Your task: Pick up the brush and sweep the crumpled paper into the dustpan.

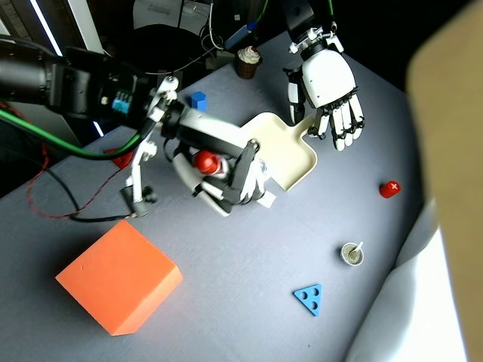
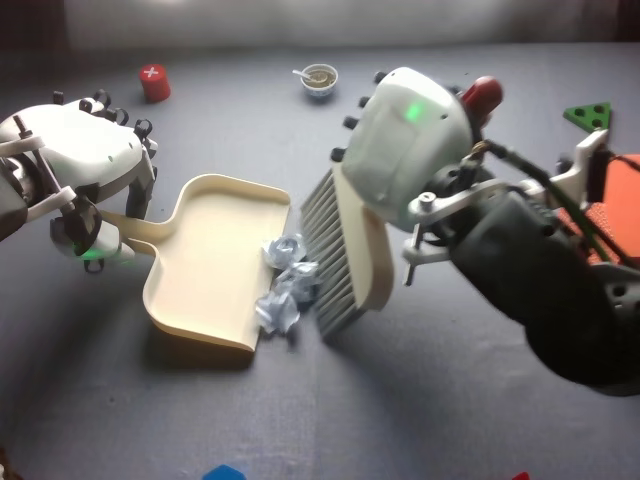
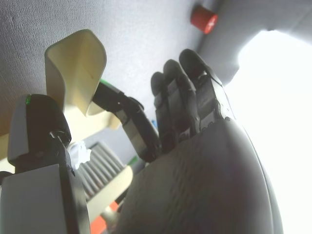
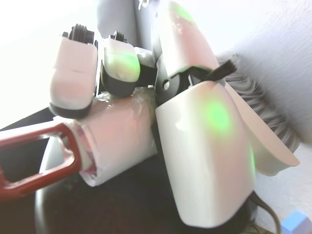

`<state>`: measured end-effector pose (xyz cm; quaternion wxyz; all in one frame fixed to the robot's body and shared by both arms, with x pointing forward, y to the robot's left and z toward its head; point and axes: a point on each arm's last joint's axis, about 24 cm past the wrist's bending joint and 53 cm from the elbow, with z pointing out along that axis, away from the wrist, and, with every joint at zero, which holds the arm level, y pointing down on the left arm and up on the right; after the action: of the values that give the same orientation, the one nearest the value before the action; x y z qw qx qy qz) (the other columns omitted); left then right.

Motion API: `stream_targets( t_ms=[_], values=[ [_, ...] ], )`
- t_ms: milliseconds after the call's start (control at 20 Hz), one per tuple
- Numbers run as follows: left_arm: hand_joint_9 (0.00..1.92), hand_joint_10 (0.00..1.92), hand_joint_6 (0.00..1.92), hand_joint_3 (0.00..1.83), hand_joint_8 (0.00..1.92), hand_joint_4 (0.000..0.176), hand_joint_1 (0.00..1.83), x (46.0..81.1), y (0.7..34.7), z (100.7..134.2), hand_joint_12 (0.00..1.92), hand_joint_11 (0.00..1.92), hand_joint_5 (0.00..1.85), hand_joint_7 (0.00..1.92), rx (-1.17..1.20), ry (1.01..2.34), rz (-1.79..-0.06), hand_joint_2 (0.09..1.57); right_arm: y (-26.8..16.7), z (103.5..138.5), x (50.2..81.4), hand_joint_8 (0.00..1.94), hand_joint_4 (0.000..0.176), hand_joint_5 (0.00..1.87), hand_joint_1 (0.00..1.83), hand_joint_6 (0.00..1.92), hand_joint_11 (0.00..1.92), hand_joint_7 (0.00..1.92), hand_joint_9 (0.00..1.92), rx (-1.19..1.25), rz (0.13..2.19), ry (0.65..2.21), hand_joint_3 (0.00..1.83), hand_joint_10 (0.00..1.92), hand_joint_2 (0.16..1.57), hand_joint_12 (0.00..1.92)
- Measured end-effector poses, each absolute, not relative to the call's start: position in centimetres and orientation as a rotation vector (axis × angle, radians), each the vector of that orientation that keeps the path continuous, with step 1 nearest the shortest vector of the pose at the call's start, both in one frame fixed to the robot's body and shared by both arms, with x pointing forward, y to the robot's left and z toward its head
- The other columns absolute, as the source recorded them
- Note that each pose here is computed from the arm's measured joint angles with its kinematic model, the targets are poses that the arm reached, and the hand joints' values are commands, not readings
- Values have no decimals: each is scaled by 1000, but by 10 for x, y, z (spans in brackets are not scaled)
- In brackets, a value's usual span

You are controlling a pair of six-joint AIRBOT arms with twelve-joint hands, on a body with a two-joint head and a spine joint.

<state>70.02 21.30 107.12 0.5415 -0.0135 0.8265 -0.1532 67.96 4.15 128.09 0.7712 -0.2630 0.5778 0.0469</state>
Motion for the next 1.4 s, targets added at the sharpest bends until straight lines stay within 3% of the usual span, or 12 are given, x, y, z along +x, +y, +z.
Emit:
stream_targets(
  t_ms=[700, 1200, 1400],
  values=[
    [302, 2, 874, 0, 1, 2, 1102, 701, 193, 1074, 664, 19, 1045, 362, -9, 1963, -408, 1085, 77, 1312, 669, 1941, 0, 860, 1401, 1921, 1574, 965, 1340, -519, 212, 1180, 0, 1921, 1172, 1921],
    [278, 4, 869, 0, 2, 0, 1122, 699, 184, 1073, 667, 13, 1047, 337, -4, 1963, -424, 1085, 39, 1310, 677, 1941, 0, 853, 1432, 1921, 1575, 971, 1336, -595, 130, 1180, 1, 1921, 1170, 1921],
    [294, 1, 848, 0, 0, 0, 1123, 699, 184, 1073, 681, 19, 1059, 336, -10, 1963, -425, 1080, 59, 1311, 669, 1941, 20, 884, 1435, 1921, 1552, 953, 1300, -710, 146, 1153, 2, 1921, 1174, 1921]
  ],
)
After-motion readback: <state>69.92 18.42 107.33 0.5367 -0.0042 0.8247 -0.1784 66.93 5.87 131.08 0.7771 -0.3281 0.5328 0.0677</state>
